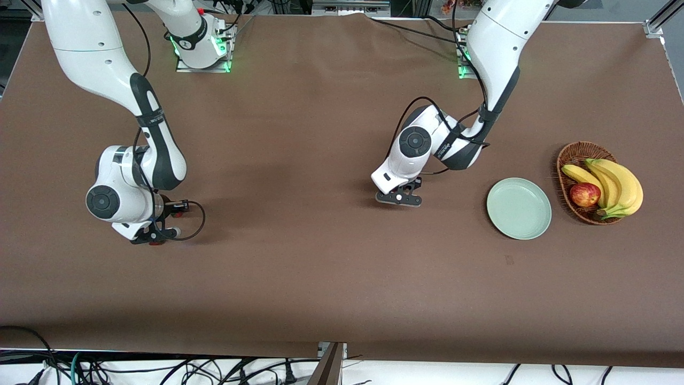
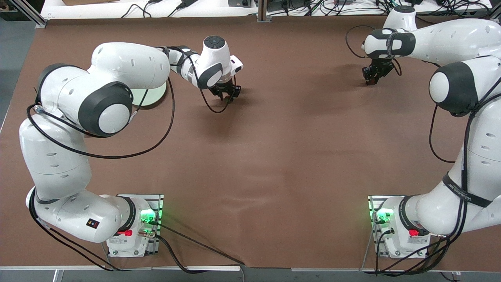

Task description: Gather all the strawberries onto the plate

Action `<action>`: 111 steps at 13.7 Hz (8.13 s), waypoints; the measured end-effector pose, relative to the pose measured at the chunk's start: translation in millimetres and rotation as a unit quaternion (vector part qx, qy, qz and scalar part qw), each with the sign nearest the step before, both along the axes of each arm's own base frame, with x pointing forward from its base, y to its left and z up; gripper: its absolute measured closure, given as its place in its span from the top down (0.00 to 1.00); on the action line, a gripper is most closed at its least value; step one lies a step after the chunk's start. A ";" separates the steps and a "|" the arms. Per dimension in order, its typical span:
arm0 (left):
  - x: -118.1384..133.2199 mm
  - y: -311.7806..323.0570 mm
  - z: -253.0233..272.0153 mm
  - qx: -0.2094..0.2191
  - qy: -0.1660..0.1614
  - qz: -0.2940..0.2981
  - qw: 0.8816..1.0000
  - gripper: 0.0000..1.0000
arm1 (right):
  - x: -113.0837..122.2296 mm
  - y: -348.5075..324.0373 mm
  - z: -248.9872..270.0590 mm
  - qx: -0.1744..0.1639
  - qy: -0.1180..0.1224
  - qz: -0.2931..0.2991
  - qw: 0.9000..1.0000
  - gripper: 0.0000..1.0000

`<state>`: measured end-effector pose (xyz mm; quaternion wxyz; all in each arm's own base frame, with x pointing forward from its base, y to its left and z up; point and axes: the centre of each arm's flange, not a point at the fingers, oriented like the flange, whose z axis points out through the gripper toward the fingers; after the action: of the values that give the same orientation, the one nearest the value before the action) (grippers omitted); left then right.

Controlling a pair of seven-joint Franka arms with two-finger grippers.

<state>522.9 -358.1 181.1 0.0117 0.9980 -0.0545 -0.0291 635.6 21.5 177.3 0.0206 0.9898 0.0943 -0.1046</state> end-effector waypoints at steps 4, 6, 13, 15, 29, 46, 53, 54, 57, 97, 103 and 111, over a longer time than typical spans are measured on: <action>11.8 8.6 14.6 0.005 -0.005 0.009 1.000 0.32 | 5.9 6.0 5.5 0.004 -0.014 0.004 1.000 0.33; 22.1 28.9 38.3 0.032 0.014 0.018 0.999 0.32 | 16.7 30.8 18.6 0.023 -0.032 0.001 0.999 0.33; 70.2 181.8 101.4 0.104 0.056 -0.049 0.992 0.32 | 22.2 181.2 22.6 0.068 -0.066 -0.105 0.990 0.33; 81.1 231.4 97.2 0.107 0.066 -0.074 0.989 0.32 | 14.0 250.7 20.9 0.070 -0.081 -0.140 0.984 0.33; 68.3 342.9 17.2 0.058 0.028 -0.123 0.990 0.80 | -106.9 571.2 4.9 0.185 -0.152 -0.235 0.942 0.33; 61.2 172.4 113.2 0.007 0.045 -0.022 0.999 1.00 | 58.2 360.5 87.6 0.091 -0.160 -0.147 0.972 1.00; 31.3 43.8 46.9 -0.030 0.017 0.098 0.995 1.00 | 100.6 219.6 78.8 0.041 -0.099 -0.085 0.991 1.00; 28.8 35.7 39.0 -0.035 0.014 0.107 0.994 1.00 | 106.1 191.5 77.9 0.030 -0.090 -0.071 0.993 1.00; 22.9 16.3 27.7 -0.035 -0.006 0.120 0.992 1.00 | 116.7 112.4 75.9 0.001 -0.067 -0.030 0.997 1.00; 102.9 358.7 70.1 0.041 0.087 -0.101 0.990 0.36 | 100.6 114.1 31.3 -0.009 -0.079 -0.043 0.996 0.37; 67.0 406.4 29.4 0.015 0.027 -0.130 0.991 0.36 | 36.1 351.5 38.4 0.065 -0.138 -0.198 0.968 0.37; 72.7 402.0 43.3 0.014 0.012 -0.161 0.987 0.96 | -81.9 543.4 30.3 0.177 -0.177 -0.251 0.935 0.37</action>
<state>595.6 43.9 224.4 -0.0065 0.9758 -0.2142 -0.0437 553.7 564.9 207.6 -0.1655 0.9714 -0.1451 0.0893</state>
